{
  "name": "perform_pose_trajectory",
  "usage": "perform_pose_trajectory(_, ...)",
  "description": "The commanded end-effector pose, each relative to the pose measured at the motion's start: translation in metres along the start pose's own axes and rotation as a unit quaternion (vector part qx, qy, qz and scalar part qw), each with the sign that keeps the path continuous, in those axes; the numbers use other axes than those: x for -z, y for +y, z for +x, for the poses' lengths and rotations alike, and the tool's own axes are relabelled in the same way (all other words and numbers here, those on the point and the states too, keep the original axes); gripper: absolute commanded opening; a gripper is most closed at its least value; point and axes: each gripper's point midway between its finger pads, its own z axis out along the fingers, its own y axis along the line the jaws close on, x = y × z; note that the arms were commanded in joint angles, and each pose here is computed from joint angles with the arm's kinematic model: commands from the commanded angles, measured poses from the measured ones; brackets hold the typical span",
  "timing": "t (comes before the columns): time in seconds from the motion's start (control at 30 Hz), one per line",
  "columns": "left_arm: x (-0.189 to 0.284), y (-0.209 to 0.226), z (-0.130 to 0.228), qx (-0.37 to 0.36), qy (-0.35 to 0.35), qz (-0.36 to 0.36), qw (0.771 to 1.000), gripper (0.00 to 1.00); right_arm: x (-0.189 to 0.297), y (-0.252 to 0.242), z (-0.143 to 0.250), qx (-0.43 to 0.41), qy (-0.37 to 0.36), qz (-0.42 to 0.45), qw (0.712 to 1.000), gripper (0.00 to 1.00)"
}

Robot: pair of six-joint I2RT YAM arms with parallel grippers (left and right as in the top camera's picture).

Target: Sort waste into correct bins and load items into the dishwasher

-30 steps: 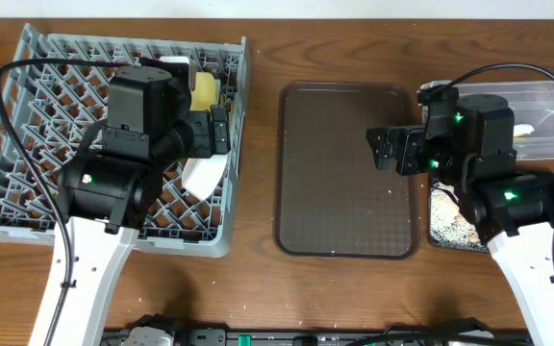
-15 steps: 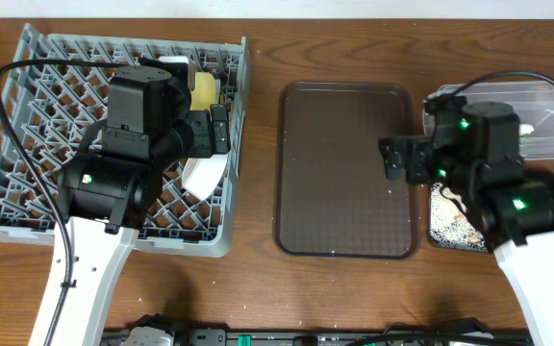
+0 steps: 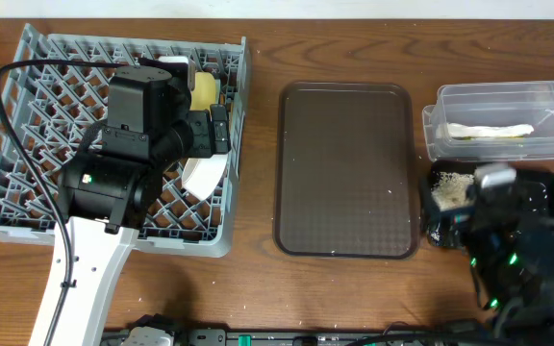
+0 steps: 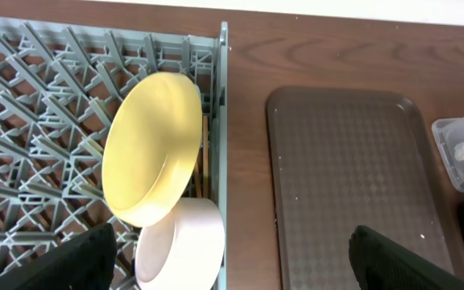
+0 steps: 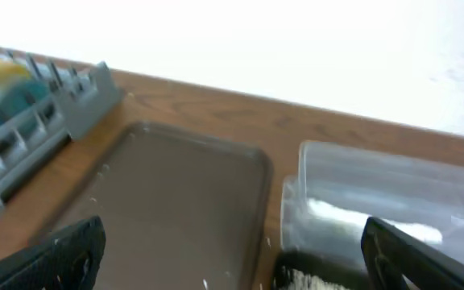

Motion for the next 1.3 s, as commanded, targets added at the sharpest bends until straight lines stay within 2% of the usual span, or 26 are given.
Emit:
perform_pose_trajectory(0.0,-0.001,0.0,0.001,0.002,0.003,0.004,1.0,0.94,0.004,-0.003,0.025,0.011,-0.015,0.014,1.0,0.99)
perform_pose_trajectory(0.27,-0.001,0.0,0.001,0.002,0.003,0.004,1.0,0.93,-0.004,-0.001,0.072,0.013,-0.048,0.017,0.999,0.99)
perform_pose_trajectory(0.63,-0.001,0.0,0.001,0.002,0.003,0.004,1.0,0.94,-0.03,-0.001,0.089,0.016,-0.115,0.019,0.993,0.99)
perform_pose_trajectory(1.27,-0.001,0.0,0.001,0.002,0.003,0.004,1.0,0.94,-0.031,-0.001,0.092,0.015,-0.11,0.02,0.994,0.99)
